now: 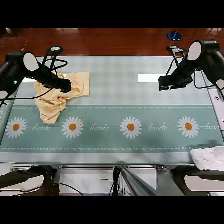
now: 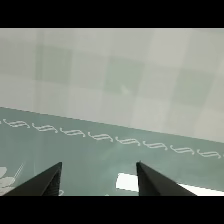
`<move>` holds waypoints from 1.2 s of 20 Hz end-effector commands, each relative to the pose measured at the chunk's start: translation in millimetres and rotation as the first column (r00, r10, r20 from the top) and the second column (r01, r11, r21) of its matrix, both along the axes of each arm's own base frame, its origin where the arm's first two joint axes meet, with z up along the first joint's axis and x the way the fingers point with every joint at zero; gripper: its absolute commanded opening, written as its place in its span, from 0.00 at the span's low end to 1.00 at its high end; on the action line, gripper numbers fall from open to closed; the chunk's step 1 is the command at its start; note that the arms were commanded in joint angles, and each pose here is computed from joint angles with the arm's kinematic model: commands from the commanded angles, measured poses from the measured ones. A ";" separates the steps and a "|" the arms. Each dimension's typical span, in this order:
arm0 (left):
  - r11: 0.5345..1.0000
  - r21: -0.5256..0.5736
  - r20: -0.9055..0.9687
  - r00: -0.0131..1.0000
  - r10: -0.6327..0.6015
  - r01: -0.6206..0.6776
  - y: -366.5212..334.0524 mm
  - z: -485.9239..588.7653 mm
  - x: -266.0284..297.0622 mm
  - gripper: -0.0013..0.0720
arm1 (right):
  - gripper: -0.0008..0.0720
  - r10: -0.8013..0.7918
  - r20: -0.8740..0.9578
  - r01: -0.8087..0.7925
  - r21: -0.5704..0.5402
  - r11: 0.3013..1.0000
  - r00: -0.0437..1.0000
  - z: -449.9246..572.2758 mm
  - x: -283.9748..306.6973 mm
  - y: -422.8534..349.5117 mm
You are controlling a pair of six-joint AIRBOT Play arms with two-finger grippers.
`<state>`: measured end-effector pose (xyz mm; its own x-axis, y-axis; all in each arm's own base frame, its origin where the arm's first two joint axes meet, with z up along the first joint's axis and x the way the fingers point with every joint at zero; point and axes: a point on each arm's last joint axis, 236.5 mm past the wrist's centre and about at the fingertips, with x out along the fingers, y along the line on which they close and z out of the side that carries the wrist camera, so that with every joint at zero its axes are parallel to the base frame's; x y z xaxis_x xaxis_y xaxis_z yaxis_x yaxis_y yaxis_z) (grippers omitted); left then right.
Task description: Fold the shirts.
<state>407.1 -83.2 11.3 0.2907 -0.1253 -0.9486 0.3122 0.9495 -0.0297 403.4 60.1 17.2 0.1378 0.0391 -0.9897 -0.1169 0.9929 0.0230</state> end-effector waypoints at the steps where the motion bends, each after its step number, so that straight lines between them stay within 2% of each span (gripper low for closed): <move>1: 1.000 0.000 0.000 1.000 0.000 0.000 0.2 0.0 -0.1 0.83 | 0.76 0.000 -0.001 0.000 0.000 1.000 1.000 -0.2 -0.1 0.1; 17: 1.000 -0.003 0.015 1.000 0.000 0.000 -1.2 1.0 3.2 0.83 | 0.76 0.001 -0.001 -0.001 0.000 1.000 1.000 -0.2 -0.1 0.3; 24: 1.000 0.015 -0.035 0.999 -0.002 0.002 3.1 -7.1 -4.9 0.83 | 0.76 0.001 0.018 -0.001 0.002 1.000 1.000 0.5 4.3 0.9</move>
<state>404.9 -83.2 8.7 0.2769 -0.1236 -0.9529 0.3133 0.9491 -0.0321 404.4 60.3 17.3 0.1420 0.0397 -0.9891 -0.1173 0.9928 0.0230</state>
